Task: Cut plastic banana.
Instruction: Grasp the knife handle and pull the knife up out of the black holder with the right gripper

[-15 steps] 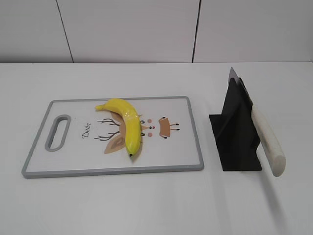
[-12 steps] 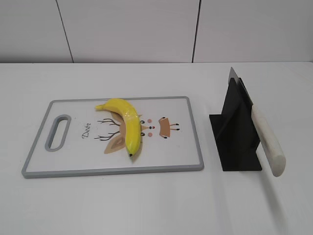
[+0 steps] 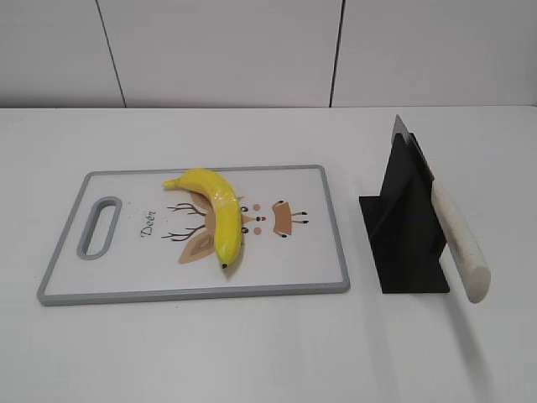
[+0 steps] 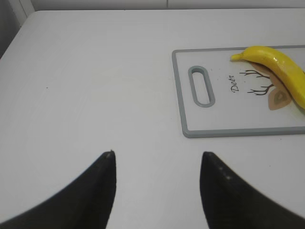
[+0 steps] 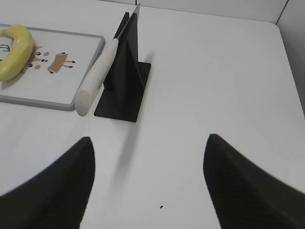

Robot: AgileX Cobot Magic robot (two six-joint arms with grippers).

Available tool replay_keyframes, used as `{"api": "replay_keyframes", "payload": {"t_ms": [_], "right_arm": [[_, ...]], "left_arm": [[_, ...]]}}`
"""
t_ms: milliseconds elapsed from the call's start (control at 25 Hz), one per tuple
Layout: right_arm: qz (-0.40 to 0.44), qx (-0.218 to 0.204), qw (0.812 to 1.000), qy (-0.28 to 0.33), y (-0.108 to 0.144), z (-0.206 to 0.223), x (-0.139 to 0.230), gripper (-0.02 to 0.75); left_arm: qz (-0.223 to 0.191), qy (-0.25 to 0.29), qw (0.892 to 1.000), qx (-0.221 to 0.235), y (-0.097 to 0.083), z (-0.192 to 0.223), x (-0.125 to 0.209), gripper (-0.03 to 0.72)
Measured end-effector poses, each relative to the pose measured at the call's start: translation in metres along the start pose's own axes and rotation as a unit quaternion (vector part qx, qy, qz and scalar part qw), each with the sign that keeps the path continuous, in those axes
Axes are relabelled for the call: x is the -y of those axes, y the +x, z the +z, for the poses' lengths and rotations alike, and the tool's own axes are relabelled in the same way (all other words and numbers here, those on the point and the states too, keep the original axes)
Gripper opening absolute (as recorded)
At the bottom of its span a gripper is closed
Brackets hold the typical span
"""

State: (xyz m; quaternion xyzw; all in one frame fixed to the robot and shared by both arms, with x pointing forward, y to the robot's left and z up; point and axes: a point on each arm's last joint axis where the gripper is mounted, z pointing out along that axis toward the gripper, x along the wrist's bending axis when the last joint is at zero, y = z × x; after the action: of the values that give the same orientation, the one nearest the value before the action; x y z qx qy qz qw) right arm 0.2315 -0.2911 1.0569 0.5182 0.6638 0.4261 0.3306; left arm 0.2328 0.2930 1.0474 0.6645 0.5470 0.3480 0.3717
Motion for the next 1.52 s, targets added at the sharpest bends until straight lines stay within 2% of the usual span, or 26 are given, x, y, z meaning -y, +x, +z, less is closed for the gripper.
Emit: {"api": "replay_keyframes", "payload": {"t_ms": [1520], "right_arm": [[0.0,0.0,1.0,0.0,0.0,0.0,-0.0001,0.545]], "left_arm": [[0.0,0.0,1.0,0.0,0.0,0.0,0.0,0.512]]}}
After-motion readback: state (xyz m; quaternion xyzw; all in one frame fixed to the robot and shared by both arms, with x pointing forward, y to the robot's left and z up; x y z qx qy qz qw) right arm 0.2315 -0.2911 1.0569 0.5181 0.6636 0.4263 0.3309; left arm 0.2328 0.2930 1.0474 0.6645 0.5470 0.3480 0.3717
